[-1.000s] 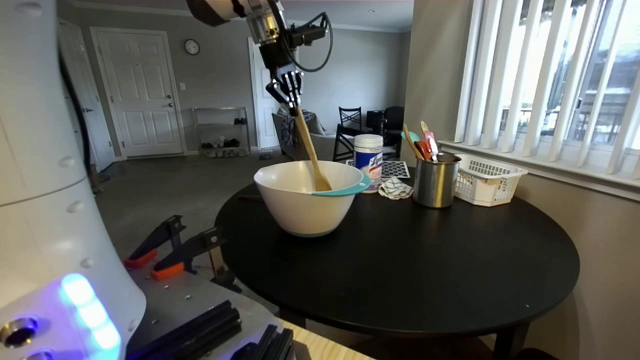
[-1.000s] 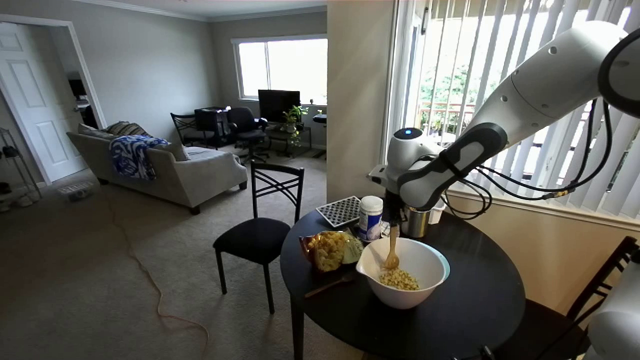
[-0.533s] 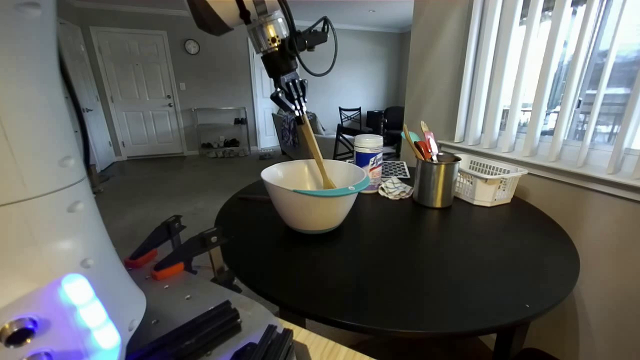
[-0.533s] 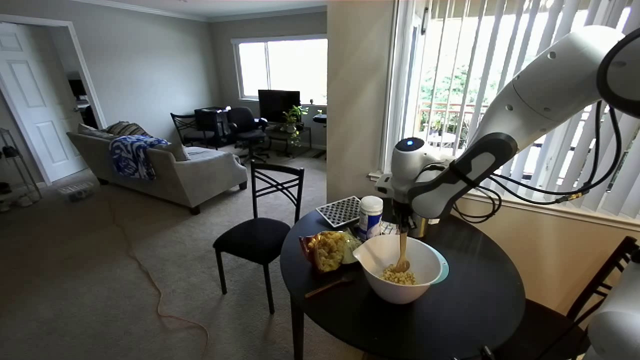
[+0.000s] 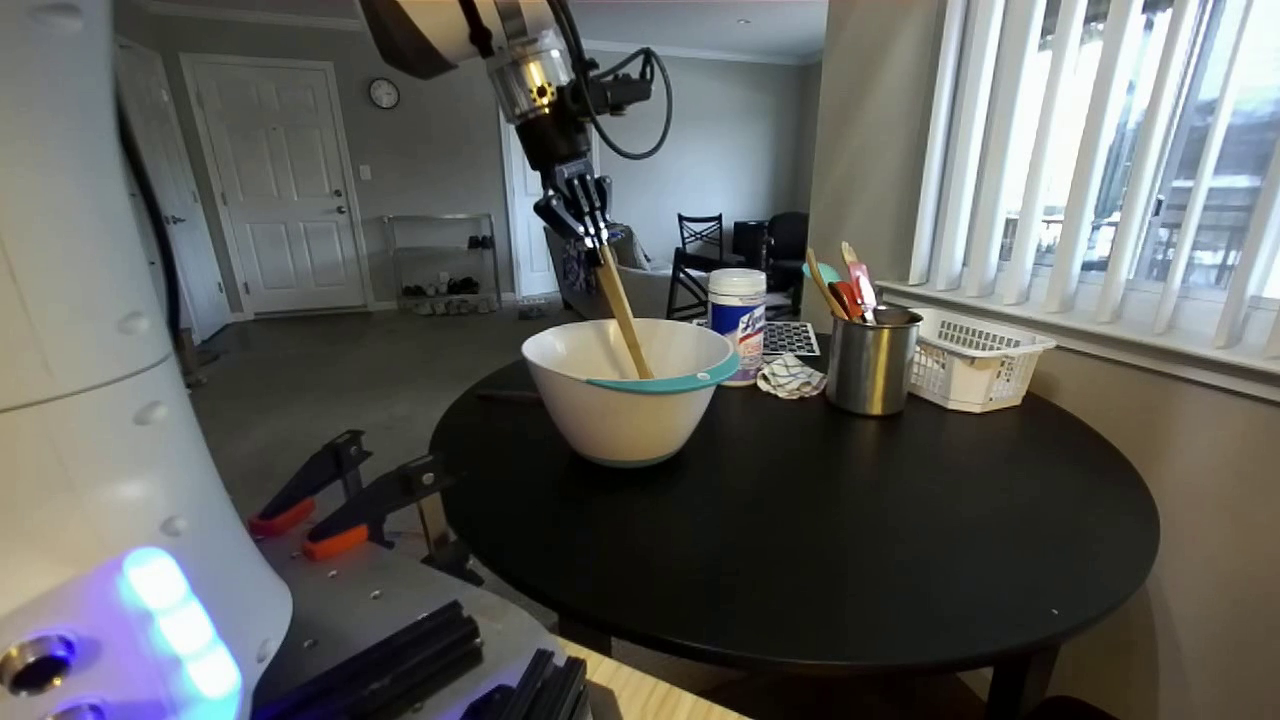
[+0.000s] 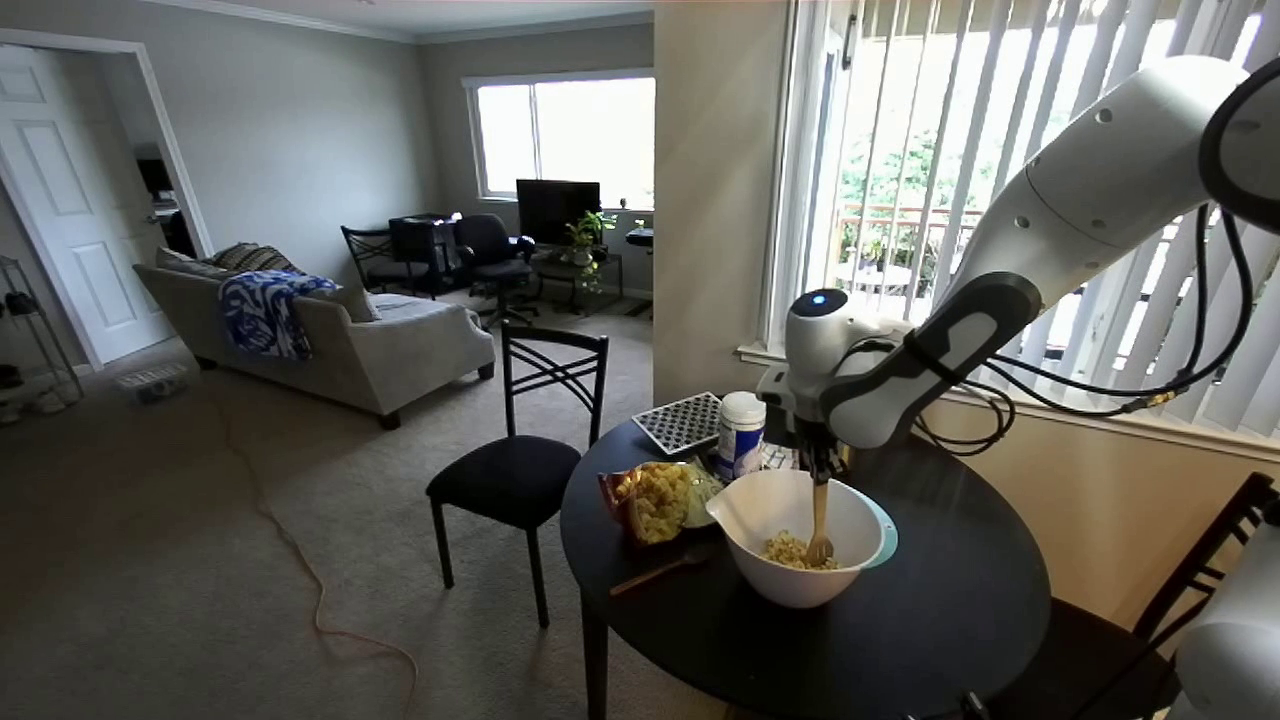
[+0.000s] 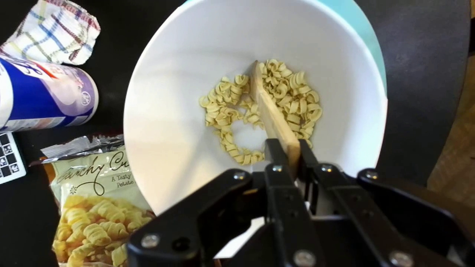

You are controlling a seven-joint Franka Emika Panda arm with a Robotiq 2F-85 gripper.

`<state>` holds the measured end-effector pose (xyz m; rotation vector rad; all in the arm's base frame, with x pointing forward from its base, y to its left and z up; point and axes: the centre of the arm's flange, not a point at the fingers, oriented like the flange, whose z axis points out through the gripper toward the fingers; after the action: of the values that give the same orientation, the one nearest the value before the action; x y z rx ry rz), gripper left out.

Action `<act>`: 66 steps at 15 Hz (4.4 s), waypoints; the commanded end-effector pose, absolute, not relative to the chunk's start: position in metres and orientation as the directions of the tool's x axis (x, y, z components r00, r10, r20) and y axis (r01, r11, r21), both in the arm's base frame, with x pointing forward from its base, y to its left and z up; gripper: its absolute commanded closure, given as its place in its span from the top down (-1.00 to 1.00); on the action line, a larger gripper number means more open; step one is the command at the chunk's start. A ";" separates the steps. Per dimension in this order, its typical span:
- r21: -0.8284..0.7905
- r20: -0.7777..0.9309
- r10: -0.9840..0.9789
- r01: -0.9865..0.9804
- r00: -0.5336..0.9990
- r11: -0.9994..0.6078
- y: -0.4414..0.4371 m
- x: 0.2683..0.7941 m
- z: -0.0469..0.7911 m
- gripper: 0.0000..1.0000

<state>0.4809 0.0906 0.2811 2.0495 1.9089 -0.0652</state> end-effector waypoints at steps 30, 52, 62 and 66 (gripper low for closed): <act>0.008 0.133 0.956 0.964 0.261 -0.264 0.114 0.490 0.297 -0.88; 0.107 0.215 0.896 0.903 0.388 -0.416 0.104 0.535 0.281 -0.88; 0.177 0.246 0.862 0.854 0.443 -0.489 0.071 0.545 0.292 -0.88; 0.210 0.203 0.857 0.834 0.474 -0.511 0.067 0.541 0.289 -0.88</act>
<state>0.5450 0.0685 0.2908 2.6458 1.5751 0.4355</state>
